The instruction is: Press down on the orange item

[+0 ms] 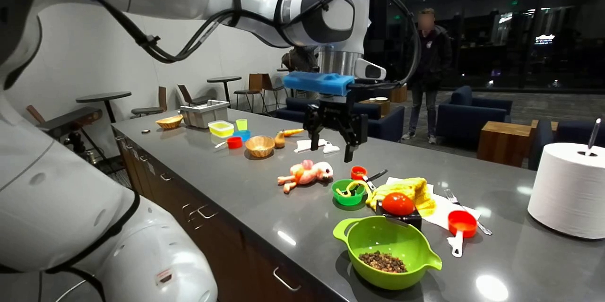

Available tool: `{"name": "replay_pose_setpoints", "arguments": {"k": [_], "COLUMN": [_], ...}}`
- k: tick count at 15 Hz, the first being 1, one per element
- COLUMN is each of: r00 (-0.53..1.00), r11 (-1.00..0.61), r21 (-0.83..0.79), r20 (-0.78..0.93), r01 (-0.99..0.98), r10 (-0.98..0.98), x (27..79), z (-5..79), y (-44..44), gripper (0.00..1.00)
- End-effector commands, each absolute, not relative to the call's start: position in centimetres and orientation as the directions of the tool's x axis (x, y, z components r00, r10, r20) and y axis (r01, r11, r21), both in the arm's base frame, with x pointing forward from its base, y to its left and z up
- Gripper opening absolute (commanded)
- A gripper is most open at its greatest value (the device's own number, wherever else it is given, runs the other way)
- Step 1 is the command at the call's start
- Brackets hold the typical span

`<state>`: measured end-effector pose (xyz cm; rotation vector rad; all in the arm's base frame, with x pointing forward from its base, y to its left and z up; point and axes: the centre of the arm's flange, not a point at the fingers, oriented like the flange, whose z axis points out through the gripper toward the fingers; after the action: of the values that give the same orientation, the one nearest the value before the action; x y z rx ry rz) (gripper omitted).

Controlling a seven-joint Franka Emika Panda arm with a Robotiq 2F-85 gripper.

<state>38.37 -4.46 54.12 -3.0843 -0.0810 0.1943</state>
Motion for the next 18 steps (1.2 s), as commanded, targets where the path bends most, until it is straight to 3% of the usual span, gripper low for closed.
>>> {"name": "replay_pose_setpoints", "arguments": {"k": [1, 8, 9, 18], "r00": [0.992, 0.996, 0.996, 0.995], "r11": [-0.995, -0.996, -0.996, -0.996], "r21": [-0.027, -0.005, -0.013, -0.028], "r20": [-0.081, -0.007, -0.013, -0.036], "r01": [0.094, 0.09, 0.09, 0.089], "r10": [0.096, 0.091, 0.09, 0.09], "x": [42.3, 49.5, 47.0, 49.8], "z": [54.0, 52.9, 52.2, 51.5], "y": [-4.1, -3.7, -3.4, -4.5], "gripper": [1.0, 1.0, 1.0, 1.0]}}
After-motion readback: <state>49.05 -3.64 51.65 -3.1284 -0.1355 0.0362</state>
